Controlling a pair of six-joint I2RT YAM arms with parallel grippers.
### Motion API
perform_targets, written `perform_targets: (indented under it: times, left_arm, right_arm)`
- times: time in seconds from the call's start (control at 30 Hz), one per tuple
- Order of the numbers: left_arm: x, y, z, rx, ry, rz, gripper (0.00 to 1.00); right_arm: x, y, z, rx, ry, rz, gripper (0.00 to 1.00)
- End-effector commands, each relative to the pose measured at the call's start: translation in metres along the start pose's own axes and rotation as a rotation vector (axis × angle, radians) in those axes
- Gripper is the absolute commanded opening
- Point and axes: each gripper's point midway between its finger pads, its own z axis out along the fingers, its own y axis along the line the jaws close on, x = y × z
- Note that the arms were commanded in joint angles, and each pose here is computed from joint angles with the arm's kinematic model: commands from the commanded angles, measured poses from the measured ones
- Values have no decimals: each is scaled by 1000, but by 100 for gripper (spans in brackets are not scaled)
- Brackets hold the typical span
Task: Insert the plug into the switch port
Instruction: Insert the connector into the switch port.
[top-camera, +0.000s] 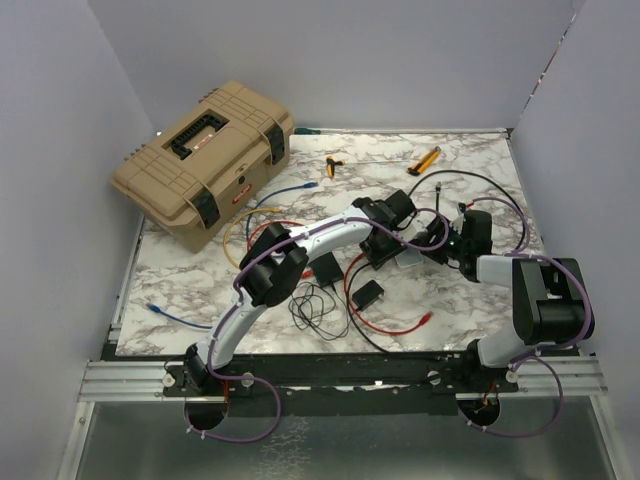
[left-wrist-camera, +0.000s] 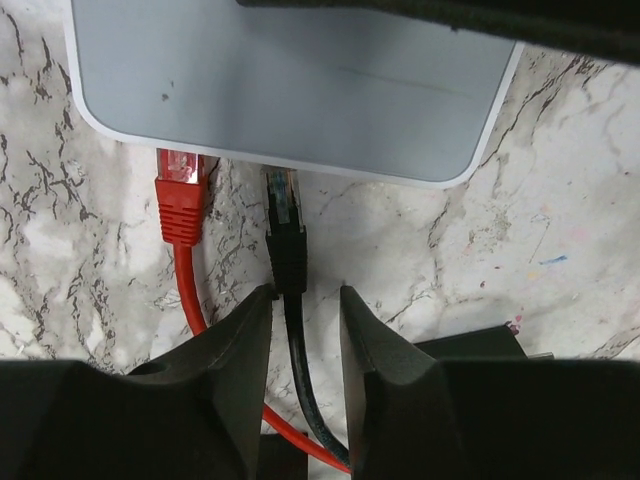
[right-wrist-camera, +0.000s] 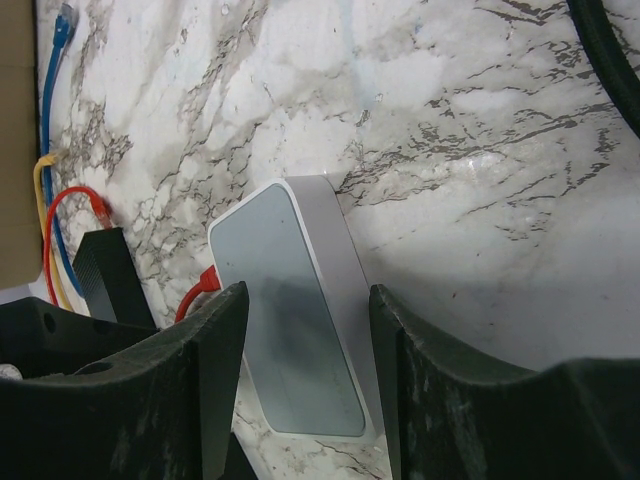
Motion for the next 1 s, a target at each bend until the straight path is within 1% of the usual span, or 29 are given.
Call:
perform_targets:
  times: [0.0, 0.23, 0.5, 0.7, 0.83, 0.93, 0.97]
  left_arm:
    - [10, 4, 2, -29, 1, -12, 35]
    - [2, 13, 0, -92, -71, -32, 36]
    - [-5, 13, -1, -101, -145, -36, 36]
    - [-8, 9, 1, -77, -168, -39, 36]
    - [-7, 8, 3, -73, -175, -38, 27]
    - [-5, 8, 4, -72, -179, -32, 12]
    - [-5, 8, 4, -72, -186, -29, 9]
  right_arm:
    - [16, -9, -1, 14, 49, 6, 56]
    - [16, -8, -1, 10, 49, 3, 56]
    - [17, -8, -1, 5, 55, 4, 56]
    - [18, -8, -1, 6, 55, 2, 56]
    - [18, -9, 0, 8, 56, 3, 56]
    - [17, -8, 0, 4, 56, 2, 56]
    - [17, -7, 0, 2, 56, 1, 56]
